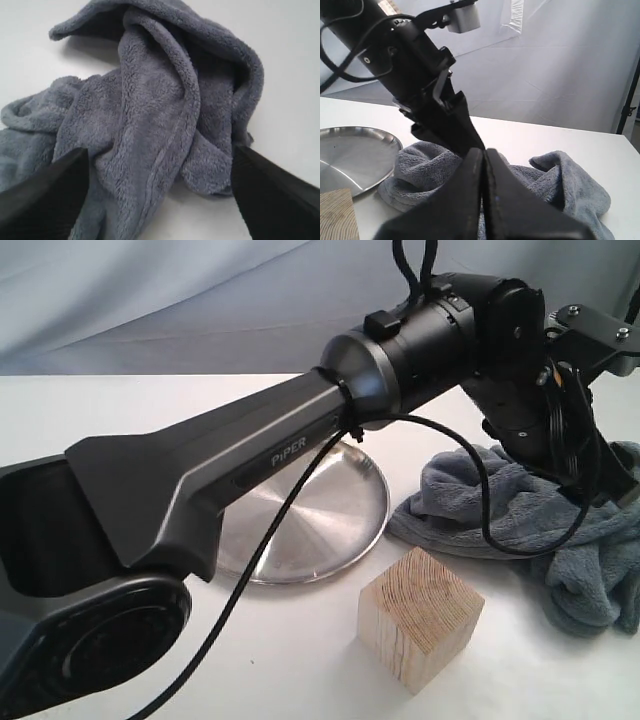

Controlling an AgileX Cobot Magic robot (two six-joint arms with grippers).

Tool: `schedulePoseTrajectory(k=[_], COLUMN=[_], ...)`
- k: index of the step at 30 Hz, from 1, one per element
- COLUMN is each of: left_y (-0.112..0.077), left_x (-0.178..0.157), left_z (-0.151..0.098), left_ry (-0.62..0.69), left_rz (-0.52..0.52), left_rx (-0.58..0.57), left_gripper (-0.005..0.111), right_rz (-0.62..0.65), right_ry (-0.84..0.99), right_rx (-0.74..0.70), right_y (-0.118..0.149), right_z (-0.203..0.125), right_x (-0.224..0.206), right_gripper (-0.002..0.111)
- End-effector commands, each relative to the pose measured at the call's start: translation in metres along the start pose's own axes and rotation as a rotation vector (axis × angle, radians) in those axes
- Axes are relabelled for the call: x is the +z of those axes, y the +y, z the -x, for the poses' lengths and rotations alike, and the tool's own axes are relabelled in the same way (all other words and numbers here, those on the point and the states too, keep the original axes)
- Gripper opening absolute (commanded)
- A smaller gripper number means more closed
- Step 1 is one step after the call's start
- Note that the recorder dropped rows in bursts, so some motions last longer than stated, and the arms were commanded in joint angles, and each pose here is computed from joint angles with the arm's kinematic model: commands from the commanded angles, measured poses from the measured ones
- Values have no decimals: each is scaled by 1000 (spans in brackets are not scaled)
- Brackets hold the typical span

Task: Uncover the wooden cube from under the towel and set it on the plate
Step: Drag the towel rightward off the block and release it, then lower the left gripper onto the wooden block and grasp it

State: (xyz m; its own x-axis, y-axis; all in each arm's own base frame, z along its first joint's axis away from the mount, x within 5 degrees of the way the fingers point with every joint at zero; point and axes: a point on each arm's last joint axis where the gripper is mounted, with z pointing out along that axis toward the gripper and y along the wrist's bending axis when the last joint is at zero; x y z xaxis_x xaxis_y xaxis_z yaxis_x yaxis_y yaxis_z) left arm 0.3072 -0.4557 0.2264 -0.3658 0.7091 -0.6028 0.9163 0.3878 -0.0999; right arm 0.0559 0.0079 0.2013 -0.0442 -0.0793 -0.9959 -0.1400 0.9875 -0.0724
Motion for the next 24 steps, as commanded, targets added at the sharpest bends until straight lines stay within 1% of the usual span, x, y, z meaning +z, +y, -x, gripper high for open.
schedulePoseTrajectory(k=[1,4,5,7,9,12,15,16,19,24], left_y=[-4,-5,-5,-4,-4,-5,-7,-7,-6,-11], left_x=[-29,-41,-46,-55,-63,-77,-91,-97,-108,-120], left_z=[1,-1,1,4,7,11,16,17,19,10], left_ry=[88,142,135,124,112,88,58,50,37,73], left_rz=[28,34,46,70,90,115,124,142,173,164], left_rx=[46,57,64,76,77,51,27,16,-16,-38], left_gripper=[75,75,73,66,53,29,2,0,0,0], right_rz=[3,3,3,3,3,3,3,3,3,3], right_ry=[-7,-7,-7,-7,-7,-7,-7,-7,-7,-7], right_rx=[7,7,7,7,7,7,7,7,7,7], right_y=[0,0,0,0,0,0,0,0,0,0], right_z=[0,0,0,0,0,0,0,0,0,0], right_x=[0,0,0,0,0,0,0,0,0,0], right_gripper=[0,0,0,0,0,0,0,0,0,0])
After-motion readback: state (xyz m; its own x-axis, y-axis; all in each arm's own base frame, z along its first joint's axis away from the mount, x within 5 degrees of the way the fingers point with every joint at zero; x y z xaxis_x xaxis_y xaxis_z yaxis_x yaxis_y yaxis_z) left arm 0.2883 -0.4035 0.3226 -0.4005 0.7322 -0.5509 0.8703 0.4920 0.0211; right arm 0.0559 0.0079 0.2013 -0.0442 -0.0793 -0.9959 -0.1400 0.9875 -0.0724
